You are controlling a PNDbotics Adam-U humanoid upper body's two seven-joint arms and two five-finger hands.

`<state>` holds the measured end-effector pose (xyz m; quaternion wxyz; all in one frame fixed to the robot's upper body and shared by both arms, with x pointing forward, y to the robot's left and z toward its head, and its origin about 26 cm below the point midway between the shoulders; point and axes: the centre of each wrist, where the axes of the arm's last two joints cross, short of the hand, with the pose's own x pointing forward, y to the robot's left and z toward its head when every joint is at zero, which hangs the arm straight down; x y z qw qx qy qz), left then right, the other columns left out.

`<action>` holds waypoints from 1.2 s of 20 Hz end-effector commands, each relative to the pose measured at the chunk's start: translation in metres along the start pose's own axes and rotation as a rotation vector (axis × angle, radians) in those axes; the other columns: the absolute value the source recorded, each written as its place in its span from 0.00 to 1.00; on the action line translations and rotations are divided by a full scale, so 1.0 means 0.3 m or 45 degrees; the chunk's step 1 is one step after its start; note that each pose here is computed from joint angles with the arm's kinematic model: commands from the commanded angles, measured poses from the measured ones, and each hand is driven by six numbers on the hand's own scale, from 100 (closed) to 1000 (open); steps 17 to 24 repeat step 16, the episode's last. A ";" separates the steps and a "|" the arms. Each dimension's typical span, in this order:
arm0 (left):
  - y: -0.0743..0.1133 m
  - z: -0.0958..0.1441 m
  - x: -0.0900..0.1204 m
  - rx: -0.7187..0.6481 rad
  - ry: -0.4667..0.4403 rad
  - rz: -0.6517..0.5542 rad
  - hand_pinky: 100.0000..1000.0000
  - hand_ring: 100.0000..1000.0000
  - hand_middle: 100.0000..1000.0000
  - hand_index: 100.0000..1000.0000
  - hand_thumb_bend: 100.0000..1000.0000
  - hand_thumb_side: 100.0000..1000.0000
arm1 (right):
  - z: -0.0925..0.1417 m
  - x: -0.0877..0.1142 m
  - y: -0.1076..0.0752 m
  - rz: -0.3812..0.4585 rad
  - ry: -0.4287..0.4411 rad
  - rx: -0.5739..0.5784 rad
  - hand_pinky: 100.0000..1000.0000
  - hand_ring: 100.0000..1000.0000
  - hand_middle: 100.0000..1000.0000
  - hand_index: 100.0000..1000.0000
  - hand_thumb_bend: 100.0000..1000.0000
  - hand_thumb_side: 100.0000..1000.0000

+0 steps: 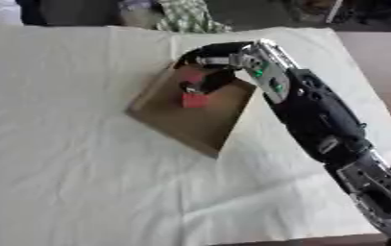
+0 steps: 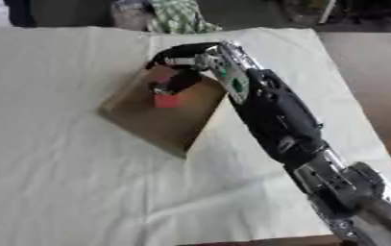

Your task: Pick up objects on the table and place them in the box.

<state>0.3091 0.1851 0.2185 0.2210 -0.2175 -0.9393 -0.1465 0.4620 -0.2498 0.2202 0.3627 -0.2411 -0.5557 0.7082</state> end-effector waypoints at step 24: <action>0.025 -0.001 0.022 0.004 -0.015 -0.064 0.54 0.84 0.75 0.72 0.00 0.61 | 0.457 -0.040 -0.132 0.174 -0.016 -0.339 0.97 0.96 0.91 0.95 0.00 0.91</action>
